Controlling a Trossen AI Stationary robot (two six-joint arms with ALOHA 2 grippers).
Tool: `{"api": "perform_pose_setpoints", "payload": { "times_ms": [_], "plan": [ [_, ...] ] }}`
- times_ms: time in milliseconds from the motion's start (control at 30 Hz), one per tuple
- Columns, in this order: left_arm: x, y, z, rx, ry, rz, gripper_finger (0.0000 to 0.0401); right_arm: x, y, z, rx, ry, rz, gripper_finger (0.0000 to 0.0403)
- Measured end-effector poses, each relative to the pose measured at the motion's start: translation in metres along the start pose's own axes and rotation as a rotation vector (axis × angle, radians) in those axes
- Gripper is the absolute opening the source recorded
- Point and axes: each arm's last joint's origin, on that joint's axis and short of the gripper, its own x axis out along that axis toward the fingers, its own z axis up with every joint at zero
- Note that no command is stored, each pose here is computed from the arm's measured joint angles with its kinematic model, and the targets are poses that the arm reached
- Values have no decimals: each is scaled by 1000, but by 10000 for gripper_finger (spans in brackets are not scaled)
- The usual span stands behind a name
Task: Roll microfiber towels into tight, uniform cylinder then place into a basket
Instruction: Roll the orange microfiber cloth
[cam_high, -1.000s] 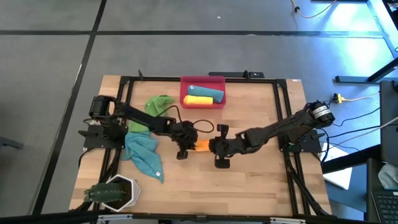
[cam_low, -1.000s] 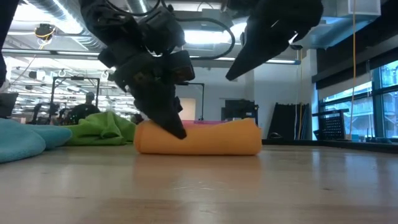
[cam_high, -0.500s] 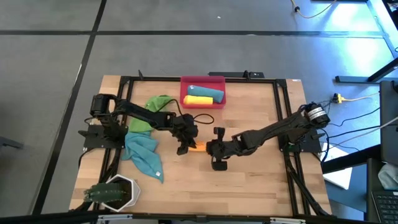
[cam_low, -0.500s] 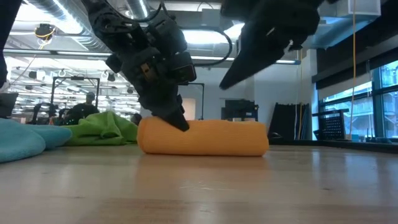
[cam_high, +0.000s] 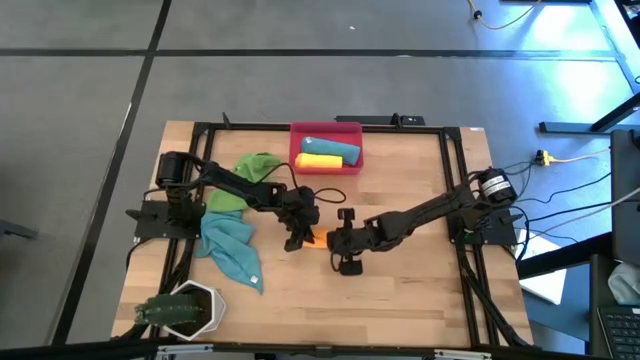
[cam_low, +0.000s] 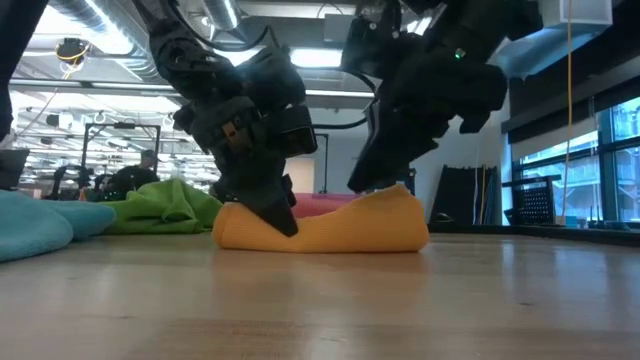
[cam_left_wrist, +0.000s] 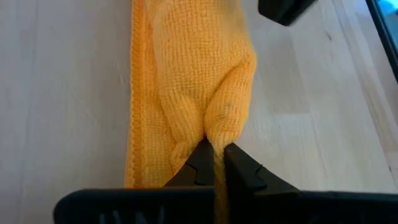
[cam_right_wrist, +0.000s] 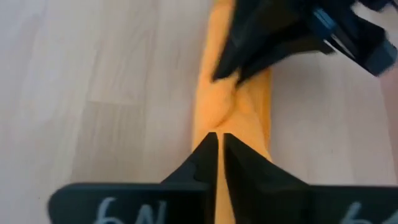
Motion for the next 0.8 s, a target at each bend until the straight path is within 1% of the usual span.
{"api": "perform_pose_setpoints", "payload": {
  "times_ms": [100,300,400,533,567,700,800],
  "plan": [
    [-1,3,0,-5,-8,-19,0,0,1,0,-25,-3,32,73],
    [-3,9,2,-14,-24,-37,0,-2,9,3,-114,-43,41,176],
    [-5,12,2,-19,-32,-46,0,5,15,2,-159,-45,45,209],
    [-6,14,3,-23,-37,-49,0,23,21,-9,-189,12,41,219],
    [-6,14,2,-23,-37,-54,0,27,21,-12,-188,31,21,218],
    [-6,14,3,-23,-38,-56,0,37,18,-20,-179,78,-125,206],
    [-6,14,3,-24,-38,-56,0,37,17,-20,-172,82,-169,198]
  ]
}}
